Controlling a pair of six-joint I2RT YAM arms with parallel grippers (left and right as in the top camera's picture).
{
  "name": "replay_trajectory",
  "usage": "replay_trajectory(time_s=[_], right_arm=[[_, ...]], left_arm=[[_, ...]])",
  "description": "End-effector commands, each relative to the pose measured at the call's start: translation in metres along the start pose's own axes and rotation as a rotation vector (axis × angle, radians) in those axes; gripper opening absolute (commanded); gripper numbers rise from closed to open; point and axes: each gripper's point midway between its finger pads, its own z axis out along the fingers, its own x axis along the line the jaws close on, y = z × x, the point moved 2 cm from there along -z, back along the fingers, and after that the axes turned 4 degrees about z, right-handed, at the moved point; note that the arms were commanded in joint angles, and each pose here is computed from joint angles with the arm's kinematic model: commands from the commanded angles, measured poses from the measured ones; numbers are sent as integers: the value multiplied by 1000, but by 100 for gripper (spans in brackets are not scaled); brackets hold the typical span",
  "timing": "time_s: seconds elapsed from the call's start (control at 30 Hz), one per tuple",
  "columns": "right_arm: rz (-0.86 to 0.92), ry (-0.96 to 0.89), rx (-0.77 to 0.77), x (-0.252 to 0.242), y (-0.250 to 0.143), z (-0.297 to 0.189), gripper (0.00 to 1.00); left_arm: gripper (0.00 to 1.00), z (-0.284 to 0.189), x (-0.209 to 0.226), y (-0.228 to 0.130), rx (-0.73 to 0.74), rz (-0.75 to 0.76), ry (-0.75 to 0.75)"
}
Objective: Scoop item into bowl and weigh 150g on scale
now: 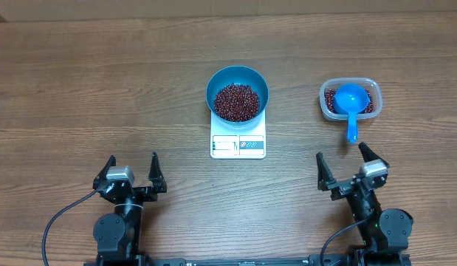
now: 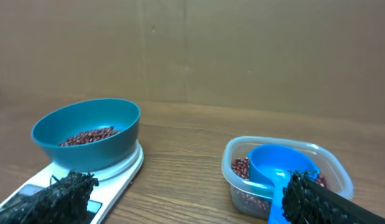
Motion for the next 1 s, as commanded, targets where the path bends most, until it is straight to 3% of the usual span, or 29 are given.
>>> replay_trajectory(time_s=[0.0, 0.97], right_arm=[[-110, 78, -11, 12, -1, 0, 100], [-82, 45, -6, 7, -2, 0, 100]], left_arm=[[100, 0, -1, 0, -5, 18, -6], [100, 0, -1, 0, -5, 18, -6]])
